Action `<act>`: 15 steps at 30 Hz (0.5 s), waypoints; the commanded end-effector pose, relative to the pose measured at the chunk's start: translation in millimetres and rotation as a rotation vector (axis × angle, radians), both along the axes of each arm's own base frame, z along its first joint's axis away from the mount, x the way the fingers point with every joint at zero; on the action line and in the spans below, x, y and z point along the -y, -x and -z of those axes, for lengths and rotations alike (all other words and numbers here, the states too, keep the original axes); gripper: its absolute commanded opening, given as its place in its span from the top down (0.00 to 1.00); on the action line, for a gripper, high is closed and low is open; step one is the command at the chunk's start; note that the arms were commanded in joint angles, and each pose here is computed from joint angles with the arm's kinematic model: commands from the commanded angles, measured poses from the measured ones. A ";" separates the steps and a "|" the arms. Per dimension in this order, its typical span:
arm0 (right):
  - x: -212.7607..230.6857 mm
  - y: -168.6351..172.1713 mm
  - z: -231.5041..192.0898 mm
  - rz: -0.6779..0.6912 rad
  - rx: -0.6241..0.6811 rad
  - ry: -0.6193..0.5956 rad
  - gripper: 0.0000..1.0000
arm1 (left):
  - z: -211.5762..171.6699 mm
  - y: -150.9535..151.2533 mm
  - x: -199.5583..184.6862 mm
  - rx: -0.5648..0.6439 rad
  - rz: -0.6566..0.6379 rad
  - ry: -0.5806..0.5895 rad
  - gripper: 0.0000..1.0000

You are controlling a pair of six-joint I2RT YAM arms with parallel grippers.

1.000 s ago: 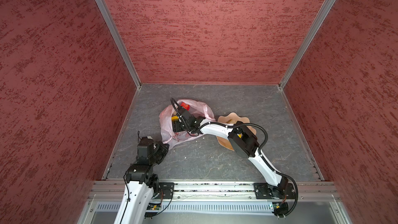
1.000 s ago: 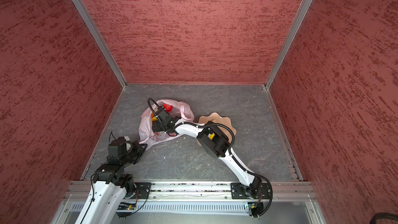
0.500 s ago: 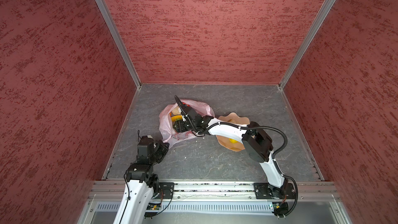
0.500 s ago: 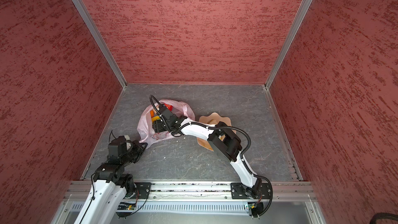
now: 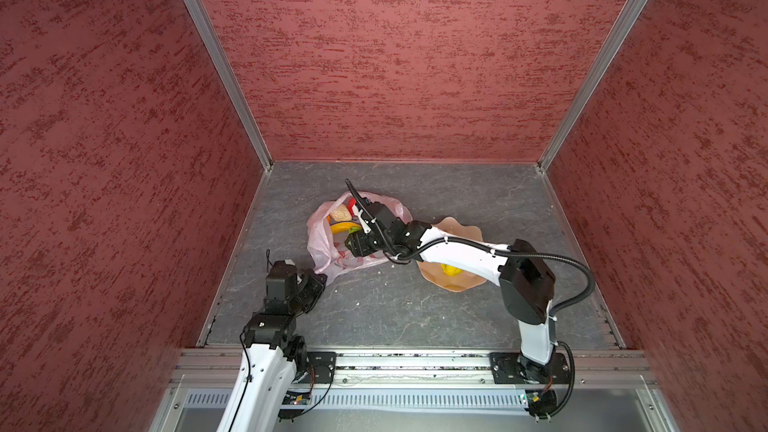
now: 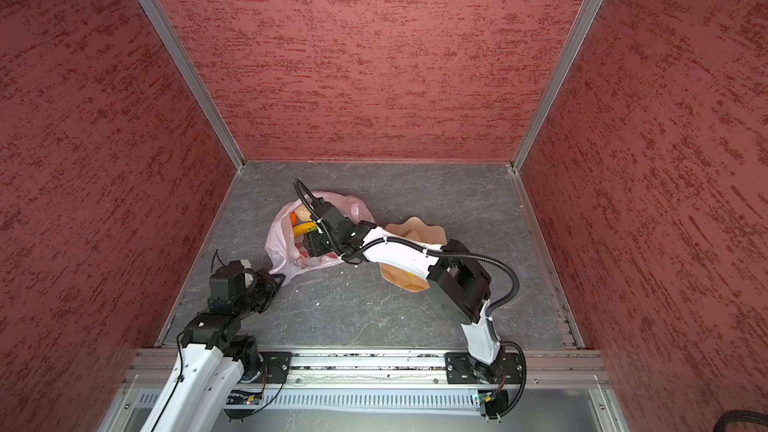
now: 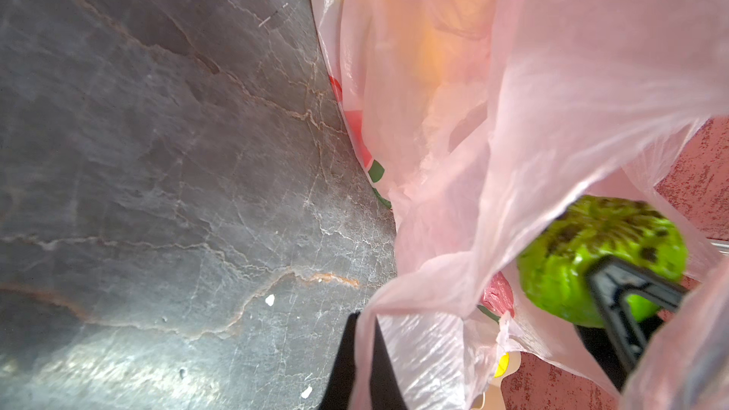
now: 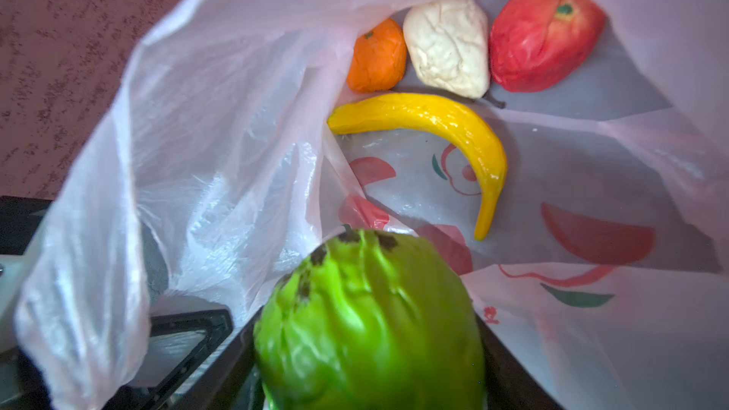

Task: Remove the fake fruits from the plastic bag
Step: 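Lift the green fruit up out of the bag with the right gripper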

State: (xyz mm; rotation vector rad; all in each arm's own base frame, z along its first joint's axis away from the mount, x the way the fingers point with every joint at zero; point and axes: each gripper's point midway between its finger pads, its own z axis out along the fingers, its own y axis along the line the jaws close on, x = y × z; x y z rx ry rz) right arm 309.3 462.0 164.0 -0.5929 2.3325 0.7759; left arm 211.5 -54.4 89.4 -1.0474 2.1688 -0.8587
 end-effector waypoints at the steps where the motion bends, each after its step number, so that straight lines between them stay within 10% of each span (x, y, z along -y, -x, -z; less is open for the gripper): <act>1: 10.6 -3.1 -36.8 0.006 0.110 0.006 0.48 | -7.1 -5.7 2.7 0.035 0.014 0.003 1.00; 15: 53.7 -25.2 -123.9 0.098 0.299 -0.043 0.50 | -5.3 -7.9 4.0 0.032 0.018 0.008 1.00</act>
